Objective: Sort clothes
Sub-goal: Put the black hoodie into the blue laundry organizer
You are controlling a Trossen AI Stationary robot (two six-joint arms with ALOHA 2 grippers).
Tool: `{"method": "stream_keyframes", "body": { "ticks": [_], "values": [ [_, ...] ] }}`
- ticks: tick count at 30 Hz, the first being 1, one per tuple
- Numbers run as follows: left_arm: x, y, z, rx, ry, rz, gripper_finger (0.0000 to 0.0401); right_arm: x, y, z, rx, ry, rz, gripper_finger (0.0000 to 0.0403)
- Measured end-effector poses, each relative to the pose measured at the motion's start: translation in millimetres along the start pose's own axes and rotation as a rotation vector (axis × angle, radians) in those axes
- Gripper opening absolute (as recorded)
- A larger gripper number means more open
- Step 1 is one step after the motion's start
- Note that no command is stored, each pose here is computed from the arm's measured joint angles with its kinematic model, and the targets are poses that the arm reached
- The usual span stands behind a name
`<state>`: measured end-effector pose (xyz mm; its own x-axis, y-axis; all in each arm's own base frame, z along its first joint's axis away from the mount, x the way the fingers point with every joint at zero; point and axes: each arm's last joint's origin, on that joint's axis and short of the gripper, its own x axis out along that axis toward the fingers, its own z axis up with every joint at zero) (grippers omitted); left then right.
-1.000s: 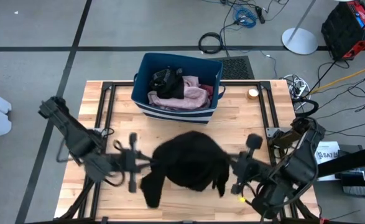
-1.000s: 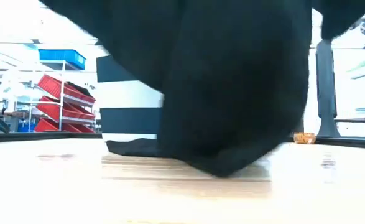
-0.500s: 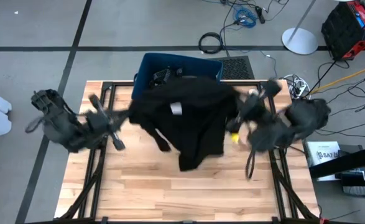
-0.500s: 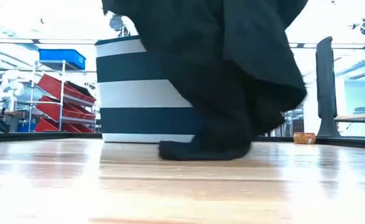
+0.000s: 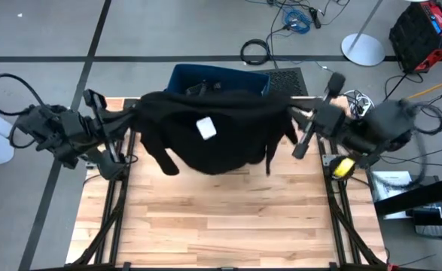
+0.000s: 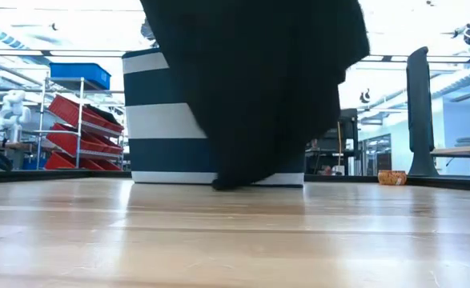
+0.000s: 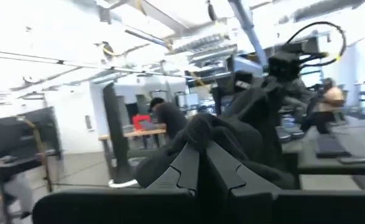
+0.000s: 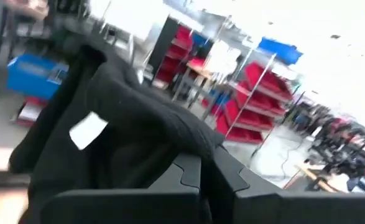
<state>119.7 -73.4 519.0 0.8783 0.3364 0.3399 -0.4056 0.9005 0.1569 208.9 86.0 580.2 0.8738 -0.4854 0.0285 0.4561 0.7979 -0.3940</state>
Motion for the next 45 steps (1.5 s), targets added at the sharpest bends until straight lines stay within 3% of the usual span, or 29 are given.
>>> {"method": "stream_keyframes", "body": {
  "ticks": [3, 8, 13, 19, 23, 27, 33, 42, 45],
  "values": [
    [-4, -8, -4, -0.019, 0.029, -0.071, 0.0011, -1, 9, -16, 0.015, 0.099, 0.061, 0.0000],
    [-12, -34, -26, -0.062, 0.162, -0.214, 0.0011, -16, 29, -58, 0.110, 0.404, 0.170, 0.0000],
    [-25, -84, -63, -0.133, 0.331, -0.400, 0.0011, -43, 95, -95, 0.146, 0.608, 0.275, 0.0000],
    [-49, -159, -94, -0.132, 0.439, -0.530, 0.0011, -91, 178, -116, 0.340, 0.514, 0.514, 0.0000],
    [-67, -197, -104, -0.111, 0.439, -0.594, 0.0011, -119, 208, -121, 0.399, 0.376, 0.619, 0.0000],
    [-71, -212, -119, -0.015, 0.453, -0.478, 0.0011, -119, 213, -143, 0.361, 0.367, 0.504, 0.0000],
    [-50, -207, -145, 0.068, 0.532, -0.330, 0.0011, -79, 211, -194, 0.400, 0.613, 0.307, 0.0000],
    [-25, -173, -202, 0.038, 0.889, -0.140, 0.0011, -38, 209, -251, 0.418, 0.943, 0.237, 0.0000],
    [-23, -167, -225, -0.018, 1.018, -0.137, 0.0011, -32, 210, -270, 0.434, 1.054, 0.255, 0.0000]
  ]
}}
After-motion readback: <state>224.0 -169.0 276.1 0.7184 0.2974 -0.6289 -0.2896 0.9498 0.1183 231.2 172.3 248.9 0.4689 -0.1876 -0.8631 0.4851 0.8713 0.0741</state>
